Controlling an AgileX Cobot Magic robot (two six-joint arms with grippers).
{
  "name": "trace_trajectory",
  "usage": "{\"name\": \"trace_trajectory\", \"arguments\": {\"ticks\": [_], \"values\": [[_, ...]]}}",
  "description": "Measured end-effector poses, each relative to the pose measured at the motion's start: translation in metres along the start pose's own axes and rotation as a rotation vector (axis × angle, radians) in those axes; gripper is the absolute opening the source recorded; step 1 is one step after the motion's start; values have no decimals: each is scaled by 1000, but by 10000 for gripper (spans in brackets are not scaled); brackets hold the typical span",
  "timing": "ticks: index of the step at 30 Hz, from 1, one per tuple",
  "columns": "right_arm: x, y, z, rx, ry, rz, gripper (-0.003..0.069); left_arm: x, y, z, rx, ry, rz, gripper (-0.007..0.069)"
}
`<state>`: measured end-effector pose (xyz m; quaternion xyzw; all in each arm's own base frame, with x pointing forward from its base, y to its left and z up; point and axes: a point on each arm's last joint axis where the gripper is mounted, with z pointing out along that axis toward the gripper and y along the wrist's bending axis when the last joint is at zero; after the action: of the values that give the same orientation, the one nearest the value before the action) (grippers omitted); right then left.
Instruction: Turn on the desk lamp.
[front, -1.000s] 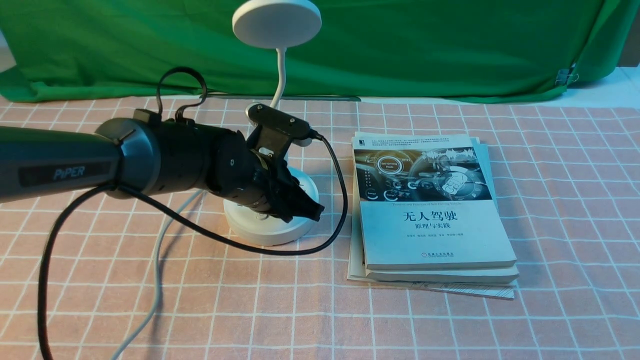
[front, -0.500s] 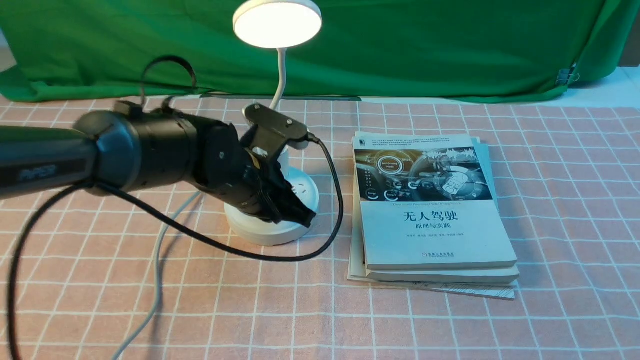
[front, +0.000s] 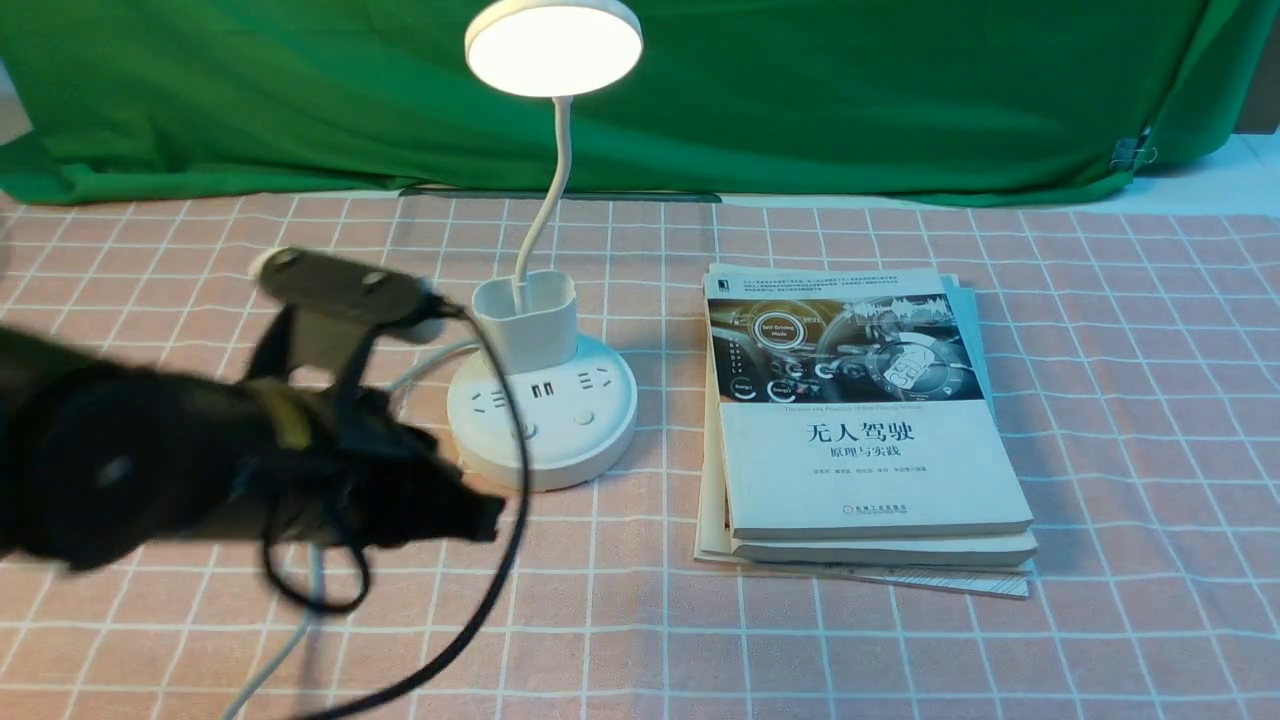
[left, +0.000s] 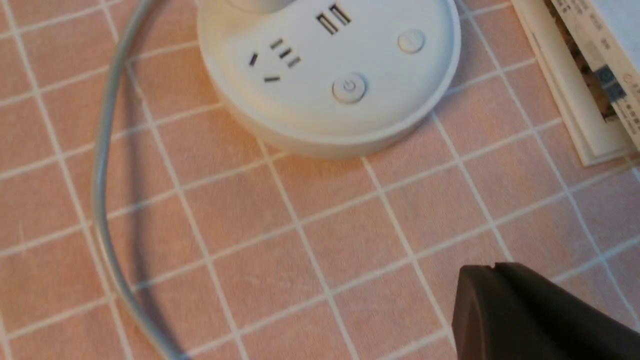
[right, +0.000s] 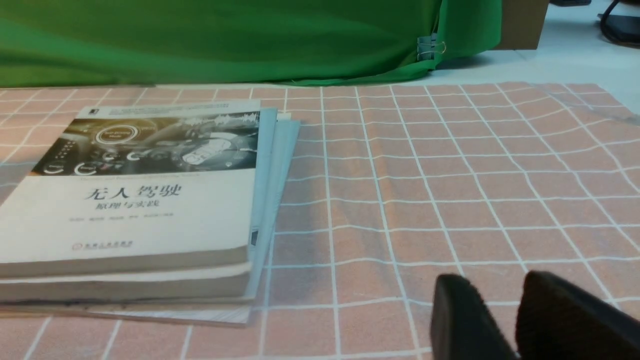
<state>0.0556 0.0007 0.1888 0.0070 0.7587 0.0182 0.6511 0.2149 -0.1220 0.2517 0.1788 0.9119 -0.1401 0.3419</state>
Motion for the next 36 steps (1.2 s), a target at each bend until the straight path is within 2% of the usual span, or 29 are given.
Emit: {"name": "trace_trajectory", "arguments": {"ticks": [9,16,27,31,36], "values": [[0,0,0,0,0,-1,238,40,-1,-100,52,-327,-17,21],[0,0,0,0,0,0,238,56,-2,-143,78,-517,1,21],[0,0,0,0,0,0,238,60,-2,-158,83,-592,12,21],[0,0,0,0,0,0,238,56,-1,-160,75,-672,19,21],[0,0,0,0,0,0,238,57,4,-163,71,-968,8,21]]}}
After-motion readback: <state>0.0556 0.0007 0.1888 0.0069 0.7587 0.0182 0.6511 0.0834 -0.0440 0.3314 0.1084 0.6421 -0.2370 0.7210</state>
